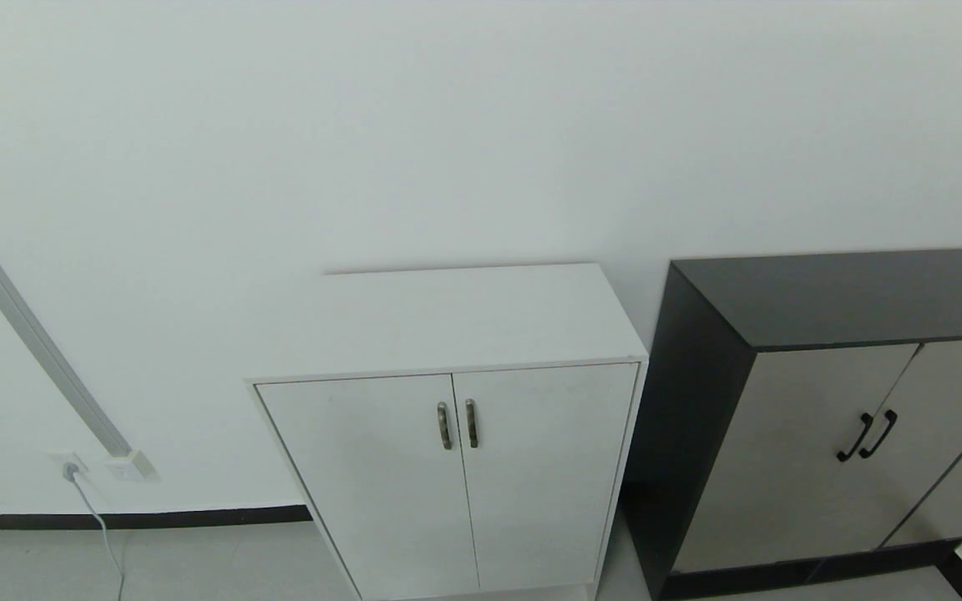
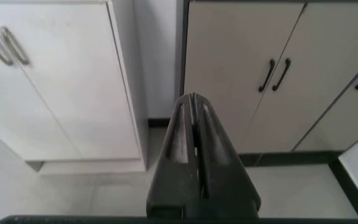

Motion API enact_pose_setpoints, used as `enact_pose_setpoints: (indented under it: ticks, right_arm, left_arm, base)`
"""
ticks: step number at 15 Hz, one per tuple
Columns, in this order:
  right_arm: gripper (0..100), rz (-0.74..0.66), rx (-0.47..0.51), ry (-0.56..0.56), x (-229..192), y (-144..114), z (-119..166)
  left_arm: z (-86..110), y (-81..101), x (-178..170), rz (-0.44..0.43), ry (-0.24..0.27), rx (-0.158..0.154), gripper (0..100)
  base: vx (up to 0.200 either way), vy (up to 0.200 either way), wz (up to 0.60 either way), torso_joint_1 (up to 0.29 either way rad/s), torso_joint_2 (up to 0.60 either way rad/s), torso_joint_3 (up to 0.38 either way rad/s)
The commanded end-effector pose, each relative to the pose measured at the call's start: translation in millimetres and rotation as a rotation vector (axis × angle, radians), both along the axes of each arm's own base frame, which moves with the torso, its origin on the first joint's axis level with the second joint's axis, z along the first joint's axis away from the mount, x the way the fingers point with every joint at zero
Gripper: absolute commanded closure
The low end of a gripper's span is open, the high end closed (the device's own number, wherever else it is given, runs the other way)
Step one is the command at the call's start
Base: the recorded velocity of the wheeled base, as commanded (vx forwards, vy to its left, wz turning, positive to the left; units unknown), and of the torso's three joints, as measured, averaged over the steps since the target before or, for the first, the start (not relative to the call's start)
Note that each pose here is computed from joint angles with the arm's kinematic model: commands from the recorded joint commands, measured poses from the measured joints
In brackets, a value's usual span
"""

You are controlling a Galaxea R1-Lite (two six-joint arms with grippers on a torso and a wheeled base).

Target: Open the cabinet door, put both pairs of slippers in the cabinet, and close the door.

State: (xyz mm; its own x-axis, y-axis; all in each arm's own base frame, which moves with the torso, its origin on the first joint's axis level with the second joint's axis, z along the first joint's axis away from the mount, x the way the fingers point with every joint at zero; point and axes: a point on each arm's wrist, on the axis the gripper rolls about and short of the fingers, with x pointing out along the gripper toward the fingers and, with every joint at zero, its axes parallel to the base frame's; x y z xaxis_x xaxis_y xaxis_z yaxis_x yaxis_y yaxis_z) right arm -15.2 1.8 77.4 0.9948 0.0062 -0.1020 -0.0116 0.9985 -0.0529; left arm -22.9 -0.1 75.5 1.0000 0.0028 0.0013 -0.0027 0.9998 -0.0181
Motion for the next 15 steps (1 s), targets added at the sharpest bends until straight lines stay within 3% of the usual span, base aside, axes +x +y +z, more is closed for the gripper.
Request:
enact_pose_setpoints:
  ticks: [1, 6, 10, 15]
  right_arm:
    - [100, -0.002, 0.002, -0.023, -1.9, 0.1, -0.9]
    - [100, 0.089, -0.006, -0.095, -7.5, 0.3, -2.3]
    - [100, 0.025, 0.087, -0.1, -7.4, -1.0, -1.6]
    - [100, -0.023, 0.099, -0.107, -7.4, -2.1, -1.1]
  left_arm:
    - [0.0, 0.0, 0.1, 0.0, 0.001, 0.0, 100]
    - [0.0, 0.0, 0.1, 0.0, 0.001, 0.0, 100]
    - [-0.1, 0.0, 0.1, 0.0, 0.003, 0.001, 100]
    - [0.0, 0.0, 0.1, 0.0, 0.001, -0.002, 100]
  base:
    - [0.0, 0.0, 0.0, 0.0, 0.0, 0.0]
    - [0.0, 0.0, 0.0, 0.0, 0.0, 0.0]
    - [0.0, 0.0, 0.0, 0.0, 0.0, 0.0]
    - [0.0, 0.0, 0.0, 0.0, 0.0, 0.0]
